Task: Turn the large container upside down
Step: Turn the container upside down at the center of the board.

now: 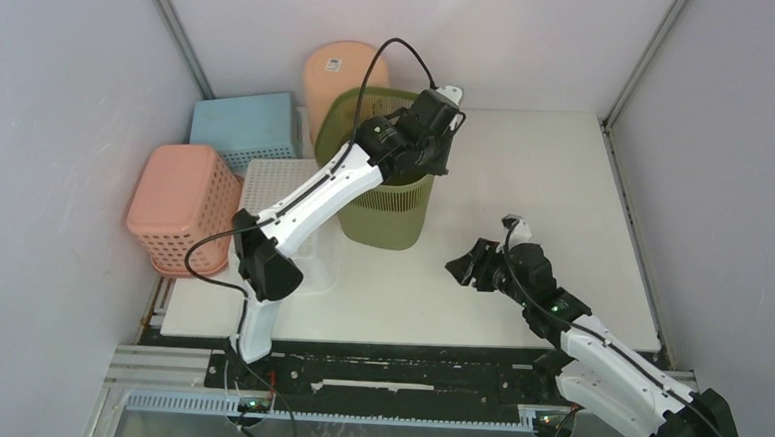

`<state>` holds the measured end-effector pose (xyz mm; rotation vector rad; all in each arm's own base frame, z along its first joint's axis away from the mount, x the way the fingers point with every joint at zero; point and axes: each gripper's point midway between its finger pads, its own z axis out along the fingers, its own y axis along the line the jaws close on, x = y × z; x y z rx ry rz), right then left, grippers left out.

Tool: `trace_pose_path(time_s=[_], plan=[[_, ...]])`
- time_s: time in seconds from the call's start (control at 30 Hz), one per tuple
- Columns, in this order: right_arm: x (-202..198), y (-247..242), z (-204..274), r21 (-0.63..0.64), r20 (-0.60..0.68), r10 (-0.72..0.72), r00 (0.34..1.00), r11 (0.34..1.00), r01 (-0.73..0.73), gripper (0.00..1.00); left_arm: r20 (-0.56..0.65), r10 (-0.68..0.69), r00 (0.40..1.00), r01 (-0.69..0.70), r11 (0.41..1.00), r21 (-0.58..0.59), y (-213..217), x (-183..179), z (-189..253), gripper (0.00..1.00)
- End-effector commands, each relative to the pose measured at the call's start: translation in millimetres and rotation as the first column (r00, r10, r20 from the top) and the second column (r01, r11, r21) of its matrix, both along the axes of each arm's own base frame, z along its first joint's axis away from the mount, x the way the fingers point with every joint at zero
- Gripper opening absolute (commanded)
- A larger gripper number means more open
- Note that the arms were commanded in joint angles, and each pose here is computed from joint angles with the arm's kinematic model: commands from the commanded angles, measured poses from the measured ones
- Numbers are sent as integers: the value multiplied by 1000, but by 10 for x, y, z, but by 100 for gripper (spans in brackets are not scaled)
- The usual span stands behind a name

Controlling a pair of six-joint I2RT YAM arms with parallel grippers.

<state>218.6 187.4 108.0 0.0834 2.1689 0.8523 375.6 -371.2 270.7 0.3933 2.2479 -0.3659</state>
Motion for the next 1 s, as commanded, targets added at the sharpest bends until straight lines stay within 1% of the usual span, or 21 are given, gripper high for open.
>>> trace_pose_path(time_s=[0.0, 0.2, 0.23, 0.4, 0.5, 0.57, 0.67, 0.7, 0.87, 0.93, 0.97], plan=[[1, 6, 89, 22, 28, 7, 1000, 1000, -8, 64, -9, 2, 1000, -1, 994, 113, 323, -184, 17, 24], [-26, -4, 114, 24, 32, 13, 999, 1000, -13, 64, -47, -32, 998, 39, 987, 157, 456, -396, -5, 24], [-25, -5, 116, 24, 34, 13, 999, 1000, -14, 64, -50, -37, 998, 45, 986, 163, 471, -419, 3, 28], [-23, -7, 107, 23, 32, 16, 999, 1000, -17, 64, -64, -55, 996, 68, 973, 219, 561, -461, 40, 53], [-30, -7, 85, 21, 27, 20, 999, 1000, -20, 64, -80, -60, 995, 79, 964, 254, 604, -470, 14, 60], [-37, -9, 65, 22, 24, 22, 999, 1000, -22, 64, -93, -76, 993, 97, 963, 252, 588, -491, -8, 61], [-37, -12, 41, 24, 22, 22, 1000, 999, -23, 64, -99, -96, 990, 117, 964, 238, 555, -511, 2, 54], [-36, -14, 40, 25, 20, 23, 1000, 999, -23, 64, -100, -106, 989, 127, 965, 231, 538, -519, 9, 50], [-37, -25, 12, 27, 14, 21, 1000, 999, -22, 64, -120, -159, 980, 180, 964, 193, 429, -563, 11, 24], [-39, -28, 7, 29, 12, 21, 1000, 999, -21, 64, -126, -169, 978, 191, 963, 189, 405, -567, -4, 4], [-40, -28, 5, 30, 10, 21, 1000, 999, -21, 64, -126, -172, 977, 194, 963, 187, 396, -566, -12, 1]])
